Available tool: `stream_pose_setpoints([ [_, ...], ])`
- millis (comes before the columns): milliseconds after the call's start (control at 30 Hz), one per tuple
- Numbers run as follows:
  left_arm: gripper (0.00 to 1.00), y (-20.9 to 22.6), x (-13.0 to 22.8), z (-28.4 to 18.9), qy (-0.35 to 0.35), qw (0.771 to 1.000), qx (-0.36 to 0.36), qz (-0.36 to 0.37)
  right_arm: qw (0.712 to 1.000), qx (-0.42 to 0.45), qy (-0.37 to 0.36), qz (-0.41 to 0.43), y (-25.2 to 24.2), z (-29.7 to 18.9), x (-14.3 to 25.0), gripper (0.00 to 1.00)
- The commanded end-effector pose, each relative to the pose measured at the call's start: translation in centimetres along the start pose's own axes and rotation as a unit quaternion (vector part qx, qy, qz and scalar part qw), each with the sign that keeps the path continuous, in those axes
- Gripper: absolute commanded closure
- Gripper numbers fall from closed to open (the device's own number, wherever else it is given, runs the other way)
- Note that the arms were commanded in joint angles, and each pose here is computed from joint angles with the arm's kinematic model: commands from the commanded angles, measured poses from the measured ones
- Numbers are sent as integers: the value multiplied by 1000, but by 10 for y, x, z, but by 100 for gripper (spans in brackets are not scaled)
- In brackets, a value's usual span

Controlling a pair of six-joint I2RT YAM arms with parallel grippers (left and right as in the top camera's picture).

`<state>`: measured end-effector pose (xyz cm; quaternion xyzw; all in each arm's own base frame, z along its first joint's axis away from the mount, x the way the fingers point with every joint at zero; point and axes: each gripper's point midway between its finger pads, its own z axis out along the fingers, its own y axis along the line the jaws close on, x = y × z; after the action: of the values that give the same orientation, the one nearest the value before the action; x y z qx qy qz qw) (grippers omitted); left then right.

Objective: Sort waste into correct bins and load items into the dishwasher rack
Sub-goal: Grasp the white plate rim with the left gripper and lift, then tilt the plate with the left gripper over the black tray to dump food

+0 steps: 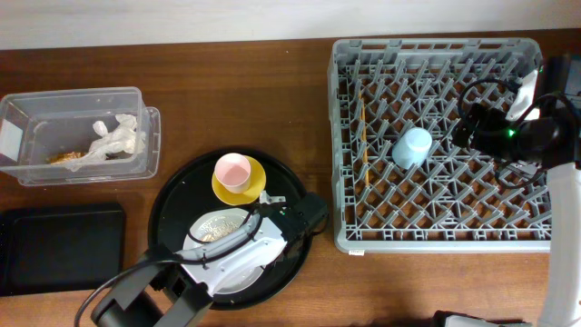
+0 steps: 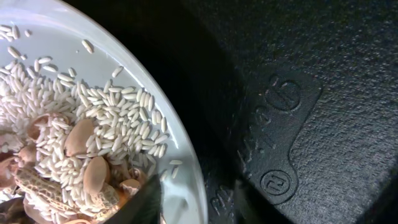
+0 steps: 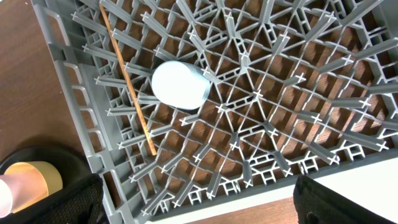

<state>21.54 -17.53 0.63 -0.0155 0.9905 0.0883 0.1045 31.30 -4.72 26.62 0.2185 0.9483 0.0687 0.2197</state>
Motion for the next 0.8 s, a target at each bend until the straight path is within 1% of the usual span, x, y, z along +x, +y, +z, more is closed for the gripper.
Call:
stream_pose_setpoints([
  [0, 83, -2, -4, 0, -9, 1000, -3, -5, 1000, 5, -2, 4, -2, 0, -2, 2],
  [33, 86, -2, -5, 0, -10, 1000, -2, -5, 1000, 5, -2, 4, -2, 0, -2, 2],
  [67, 93, -2, -5, 0, -10, 1000, -2, -5, 1000, 5, -2, 4, -2, 0, -2, 2],
  [100, 97, -2, -5, 0, -10, 1000, -2, -5, 1000, 5, -2, 4, -2, 0, -2, 2],
  [133, 99, -2, -5, -1, -10, 1000, -2, -5, 1000, 5, -2, 4, -2, 0, -2, 2],
  [233, 99, 6, -11, -16, -8, 1000, -29, 2, 1000, 5, -2, 4, -2, 0, -2, 2],
  [300, 99, 6, -16, -35, 1, 999, -35, 5, 1000, 5, -2, 4, -2, 0, -2, 1],
  [467, 99, 25, -20, -74, 30, 997, -74, 14, 1000, 5, -2, 4, -2, 0, -2, 2],
  [533, 99, 50, -31, -91, 43, 995, -85, -19, 1000, 5, -2, 4, -2, 0, -2, 2],
  [600, 99, 77, -49, -100, 40, 996, -73, -44, 1000, 5, -2, 4, -2, 0, -2, 2],
  [700, 99, 138, -77, -116, 12, 991, -50, -122, 1000, 5, -2, 4, -2, 0, -2, 2],
  [733, 99, 157, -81, -119, 7, 988, -49, -150, 1000, 5, -2, 4, -2, 0, -2, 2],
  [767, 99, 187, -86, -122, -1, 980, -51, -193, 1000, 5, -2, 4, -2, 0, -2, 2],
])
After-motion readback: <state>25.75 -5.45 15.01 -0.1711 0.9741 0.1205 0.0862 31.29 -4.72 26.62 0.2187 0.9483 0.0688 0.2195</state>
